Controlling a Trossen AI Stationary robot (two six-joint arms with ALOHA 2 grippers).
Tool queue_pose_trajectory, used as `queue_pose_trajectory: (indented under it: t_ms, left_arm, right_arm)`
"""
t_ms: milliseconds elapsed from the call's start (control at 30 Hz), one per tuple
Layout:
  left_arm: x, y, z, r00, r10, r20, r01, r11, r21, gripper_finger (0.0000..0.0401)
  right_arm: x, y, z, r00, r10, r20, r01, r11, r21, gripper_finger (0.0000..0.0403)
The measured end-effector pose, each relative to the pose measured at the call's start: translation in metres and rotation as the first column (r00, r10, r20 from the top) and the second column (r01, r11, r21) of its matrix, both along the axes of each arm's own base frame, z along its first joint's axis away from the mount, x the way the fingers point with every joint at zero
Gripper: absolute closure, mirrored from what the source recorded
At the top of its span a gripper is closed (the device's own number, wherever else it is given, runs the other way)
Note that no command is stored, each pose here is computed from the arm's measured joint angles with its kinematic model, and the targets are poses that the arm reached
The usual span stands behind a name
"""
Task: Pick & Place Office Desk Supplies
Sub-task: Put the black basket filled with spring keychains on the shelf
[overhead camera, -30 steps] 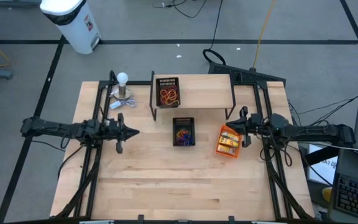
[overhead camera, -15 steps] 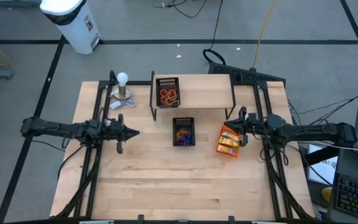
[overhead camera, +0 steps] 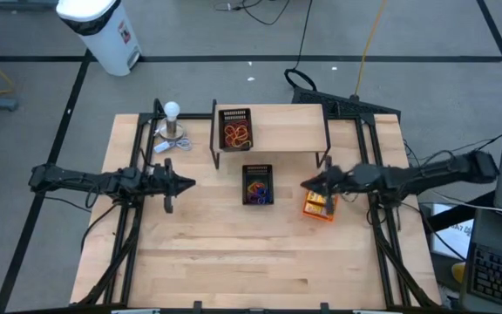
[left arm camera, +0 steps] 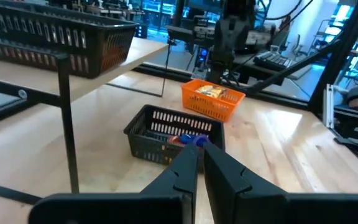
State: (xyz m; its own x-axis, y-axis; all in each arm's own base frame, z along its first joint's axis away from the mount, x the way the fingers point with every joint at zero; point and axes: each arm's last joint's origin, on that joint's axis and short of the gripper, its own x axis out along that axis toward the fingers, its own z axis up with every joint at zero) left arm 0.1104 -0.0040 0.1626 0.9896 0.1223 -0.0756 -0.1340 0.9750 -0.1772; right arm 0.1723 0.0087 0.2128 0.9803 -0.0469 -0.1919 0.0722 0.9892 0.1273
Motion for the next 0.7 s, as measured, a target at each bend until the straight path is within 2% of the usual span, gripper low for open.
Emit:
queue_pose_trajectory:
  t_ms: [67, 167, 333, 433, 533, 700]
  left_arm:
    - [0.0, 0.0, 0.0, 1.0, -0.004, -0.004, 0.004, 1.0, -0.01, 0.0375]
    - [0.0, 0.0, -0.001, 1.0, -0.004, -0.009, 0.004, 1.0, -0.013, 0.0375]
    - [0.0, 0.0, -0.005, 0.999, 0.002, -0.051, -0.003, 1.0, -0.005, 0.0375]
    - [-0.001, 0.0, -0.006, 0.998, 0.004, -0.06, -0.004, 1.0, -0.004, 0.0375]
    - [-0.001, 0.0, -0.006, 0.998, 0.005, -0.059, -0.005, 1.0, -0.004, 0.0375]
    - [-0.001, 0.0, -0.006, 0.998, 0.005, -0.059, -0.005, 1.0, -0.004, 0.0375]
  right_arm:
    - [0.015, 0.008, 0.007, 0.996, 0.025, -0.086, -0.029, 0.999, -0.041, 0.0403]
    - [0.041, 0.017, 0.029, 0.991, 0.033, -0.129, -0.044, 0.996, -0.081, 0.0403]
    - [0.087, 0.026, 0.034, 0.956, 0.014, -0.294, -0.04, 0.996, -0.081, 0.0394]
    - [0.111, 0.029, 0.04, 0.926, 0.001, -0.378, -0.03, 0.997, -0.07, 0.0365]
    - [0.132, 0.032, 0.031, 0.863, -0.008, -0.506, -0.034, 0.997, -0.075, 0.032]
    - [0.165, 0.042, 0.029, 0.823, 0.029, -0.568, -0.094, 0.992, -0.086, 0.0249]
